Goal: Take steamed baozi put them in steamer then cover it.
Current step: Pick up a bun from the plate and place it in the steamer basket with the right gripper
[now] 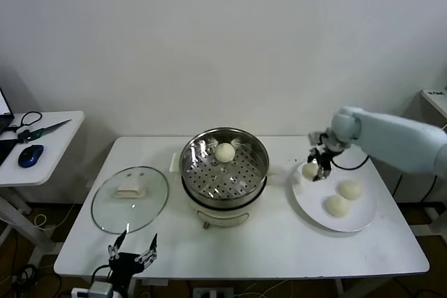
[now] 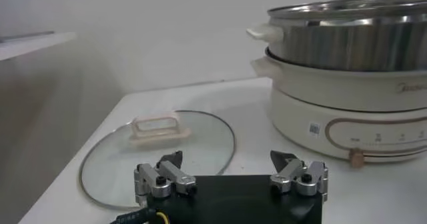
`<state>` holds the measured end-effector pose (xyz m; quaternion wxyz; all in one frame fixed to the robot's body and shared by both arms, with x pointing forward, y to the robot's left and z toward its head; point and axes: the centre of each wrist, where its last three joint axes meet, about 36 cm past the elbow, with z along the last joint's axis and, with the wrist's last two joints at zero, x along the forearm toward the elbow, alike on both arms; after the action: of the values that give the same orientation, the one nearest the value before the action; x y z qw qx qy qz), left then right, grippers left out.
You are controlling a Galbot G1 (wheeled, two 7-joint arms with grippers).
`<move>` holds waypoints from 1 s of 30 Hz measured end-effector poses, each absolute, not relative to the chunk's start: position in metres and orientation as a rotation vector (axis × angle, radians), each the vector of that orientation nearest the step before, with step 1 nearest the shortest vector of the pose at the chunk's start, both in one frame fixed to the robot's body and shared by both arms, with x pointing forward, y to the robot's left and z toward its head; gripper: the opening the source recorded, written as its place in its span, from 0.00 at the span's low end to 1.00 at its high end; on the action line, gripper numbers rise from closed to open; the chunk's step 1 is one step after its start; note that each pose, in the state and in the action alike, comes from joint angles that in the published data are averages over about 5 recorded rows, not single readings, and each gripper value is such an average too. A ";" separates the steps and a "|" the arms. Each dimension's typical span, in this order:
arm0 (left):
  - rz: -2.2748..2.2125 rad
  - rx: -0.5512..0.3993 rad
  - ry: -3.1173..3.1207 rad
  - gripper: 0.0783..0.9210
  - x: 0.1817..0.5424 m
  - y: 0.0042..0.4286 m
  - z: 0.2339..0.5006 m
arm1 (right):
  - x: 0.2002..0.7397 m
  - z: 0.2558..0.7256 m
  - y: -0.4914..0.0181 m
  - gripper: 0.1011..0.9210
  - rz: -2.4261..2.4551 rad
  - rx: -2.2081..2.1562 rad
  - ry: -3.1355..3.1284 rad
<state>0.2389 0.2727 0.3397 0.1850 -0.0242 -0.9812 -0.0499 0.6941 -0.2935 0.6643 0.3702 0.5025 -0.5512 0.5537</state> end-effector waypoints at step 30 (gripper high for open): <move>-0.157 -0.071 -2.831 0.88 0.247 0.273 0.369 | 0.631 0.641 -0.024 0.71 1.441 1.423 -1.478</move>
<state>0.2472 0.2729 0.3688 0.1522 -0.0247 -0.9865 -0.0548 0.6312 -0.0241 0.6411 0.3118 0.5392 -0.5602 0.5461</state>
